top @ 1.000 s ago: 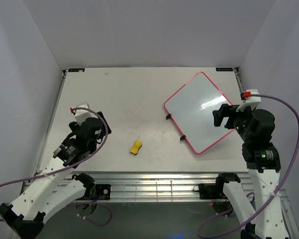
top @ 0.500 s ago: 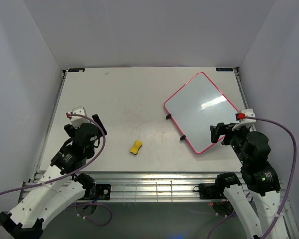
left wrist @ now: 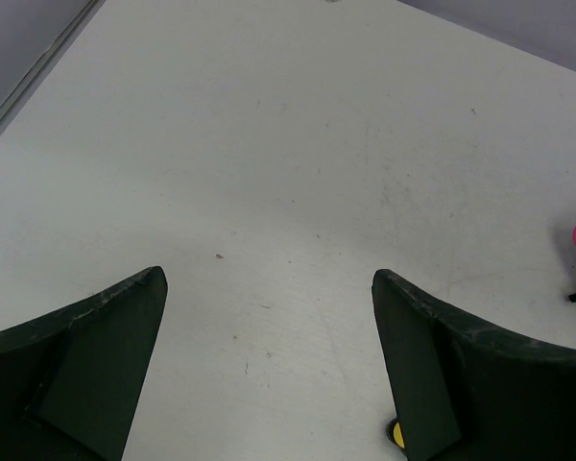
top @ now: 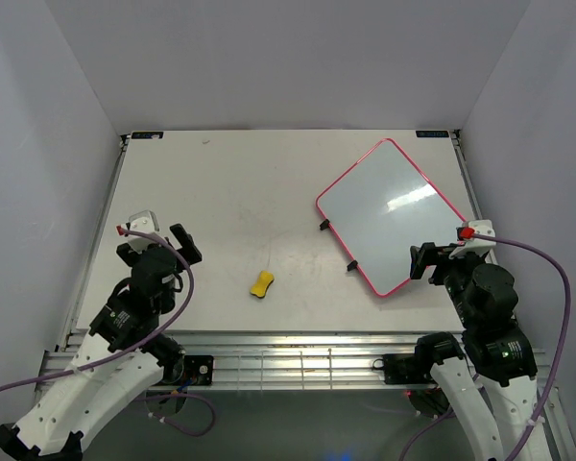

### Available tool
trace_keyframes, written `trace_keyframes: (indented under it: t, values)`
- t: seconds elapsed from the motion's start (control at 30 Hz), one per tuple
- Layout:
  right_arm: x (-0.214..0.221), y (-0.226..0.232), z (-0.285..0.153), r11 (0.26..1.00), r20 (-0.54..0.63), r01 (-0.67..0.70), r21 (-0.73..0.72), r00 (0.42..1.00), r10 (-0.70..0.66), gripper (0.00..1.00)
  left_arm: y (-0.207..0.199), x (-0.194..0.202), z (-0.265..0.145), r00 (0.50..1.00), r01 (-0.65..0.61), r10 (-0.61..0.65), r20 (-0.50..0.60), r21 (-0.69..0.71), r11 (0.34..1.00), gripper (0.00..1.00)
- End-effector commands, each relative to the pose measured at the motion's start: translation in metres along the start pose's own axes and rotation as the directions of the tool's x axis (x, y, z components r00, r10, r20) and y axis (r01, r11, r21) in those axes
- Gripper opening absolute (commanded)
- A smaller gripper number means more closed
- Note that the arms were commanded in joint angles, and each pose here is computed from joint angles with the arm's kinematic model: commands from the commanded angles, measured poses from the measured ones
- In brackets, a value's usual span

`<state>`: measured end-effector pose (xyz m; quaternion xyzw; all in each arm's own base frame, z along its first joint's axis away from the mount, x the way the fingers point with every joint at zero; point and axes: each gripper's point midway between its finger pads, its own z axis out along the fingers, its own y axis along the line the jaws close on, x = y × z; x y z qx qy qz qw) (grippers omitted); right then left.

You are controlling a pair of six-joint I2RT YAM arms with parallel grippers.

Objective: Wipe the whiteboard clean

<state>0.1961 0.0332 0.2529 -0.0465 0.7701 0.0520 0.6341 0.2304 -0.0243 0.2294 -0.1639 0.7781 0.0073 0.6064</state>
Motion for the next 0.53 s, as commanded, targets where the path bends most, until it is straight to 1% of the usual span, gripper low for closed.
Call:
trace_keyframes:
  t: [0.0, 0.5]
  values:
    - [-0.010, -0.005, 0.002, 0.999, 0.048, 0.006, 0.033, 0.999, -0.007, 0.90, -0.001, -0.002, 0.002, 1.000, -0.002, 0.002, 0.012, 0.005, 1.000, 0.98]
    - [0.001, -0.011, 0.009, 0.997, 0.035, 0.008, 0.071, 0.999, -0.011, 0.90, 0.000, -0.002, 0.005, 1.000, 0.004, -0.004, 0.004, 0.001, 1.000, 0.98]
